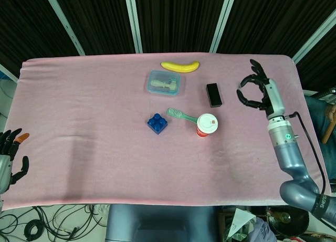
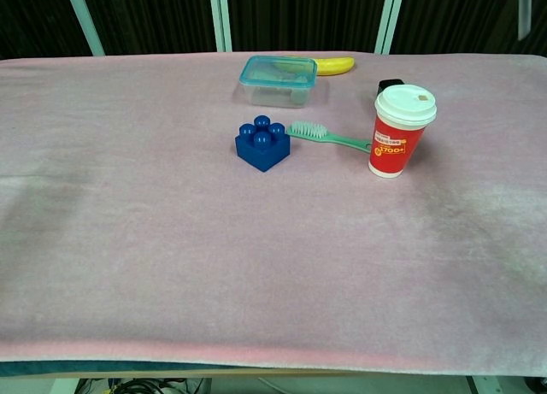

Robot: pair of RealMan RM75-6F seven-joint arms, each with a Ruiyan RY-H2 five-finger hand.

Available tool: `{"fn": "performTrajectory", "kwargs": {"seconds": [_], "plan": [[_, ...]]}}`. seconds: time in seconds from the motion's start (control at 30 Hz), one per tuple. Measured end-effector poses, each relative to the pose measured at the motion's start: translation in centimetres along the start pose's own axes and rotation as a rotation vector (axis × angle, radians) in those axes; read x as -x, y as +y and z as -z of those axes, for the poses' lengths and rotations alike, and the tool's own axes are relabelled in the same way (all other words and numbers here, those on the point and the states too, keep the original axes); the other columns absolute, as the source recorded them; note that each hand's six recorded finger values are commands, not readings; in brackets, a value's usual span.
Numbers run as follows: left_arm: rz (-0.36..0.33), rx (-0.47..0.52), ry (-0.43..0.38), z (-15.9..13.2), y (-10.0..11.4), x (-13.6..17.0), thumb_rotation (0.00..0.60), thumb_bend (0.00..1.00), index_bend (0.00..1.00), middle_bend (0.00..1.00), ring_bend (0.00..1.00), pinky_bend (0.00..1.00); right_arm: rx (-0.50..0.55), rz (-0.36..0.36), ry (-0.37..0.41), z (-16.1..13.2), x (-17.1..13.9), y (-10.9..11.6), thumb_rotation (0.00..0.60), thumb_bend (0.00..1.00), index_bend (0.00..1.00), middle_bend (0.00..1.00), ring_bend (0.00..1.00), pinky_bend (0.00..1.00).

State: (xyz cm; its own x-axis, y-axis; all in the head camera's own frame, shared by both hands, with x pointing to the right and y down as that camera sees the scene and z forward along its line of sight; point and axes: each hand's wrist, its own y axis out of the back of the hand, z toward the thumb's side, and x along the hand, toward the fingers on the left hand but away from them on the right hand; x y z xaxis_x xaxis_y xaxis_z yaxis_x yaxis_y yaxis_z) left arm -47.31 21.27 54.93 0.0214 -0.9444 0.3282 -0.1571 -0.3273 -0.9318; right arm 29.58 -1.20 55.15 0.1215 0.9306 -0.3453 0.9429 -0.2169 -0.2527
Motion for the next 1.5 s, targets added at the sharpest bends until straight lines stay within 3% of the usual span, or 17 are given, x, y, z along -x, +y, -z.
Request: {"fn": "performTrajectory", "kwargs": {"seconds": [0.1,0.63,1.07,1.5], "plan": [[0.003,-0.003,0.001,0.0,-0.1,0.0,0.600,0.58,0.19,0.08,0.02,0.00,0.102,-0.003,0.002,-0.4,0.9,-1.1,0.600,0.36,0.65,0.00,0.02,0.18],[-0.003,0.001,0.003,0.0,0.0,0.1,0.600,0.58,0.19,0.08,0.02,0.00,0.285,0.041,-0.015,2.2,1.3,-3.9,0.600,0.36,0.65,0.00,0.02,0.18],[-0.005,0.003,0.005,0.0,0.1,0.1,0.600,0.58,0.19,0.08,0.02,0.00,0.362,0.056,-0.017,4.4,0.4,-4.4,0.600,0.36,0.65,0.00,0.02,0.18],[-0.002,0.001,0.006,0.1,0.0,0.0,0.600,0.58,0.19,0.08,0.02,0.00,0.322,0.044,-0.019,6.4,0.2,-5.3,0.600,0.36,0.65,0.00,0.02,0.18]]}}
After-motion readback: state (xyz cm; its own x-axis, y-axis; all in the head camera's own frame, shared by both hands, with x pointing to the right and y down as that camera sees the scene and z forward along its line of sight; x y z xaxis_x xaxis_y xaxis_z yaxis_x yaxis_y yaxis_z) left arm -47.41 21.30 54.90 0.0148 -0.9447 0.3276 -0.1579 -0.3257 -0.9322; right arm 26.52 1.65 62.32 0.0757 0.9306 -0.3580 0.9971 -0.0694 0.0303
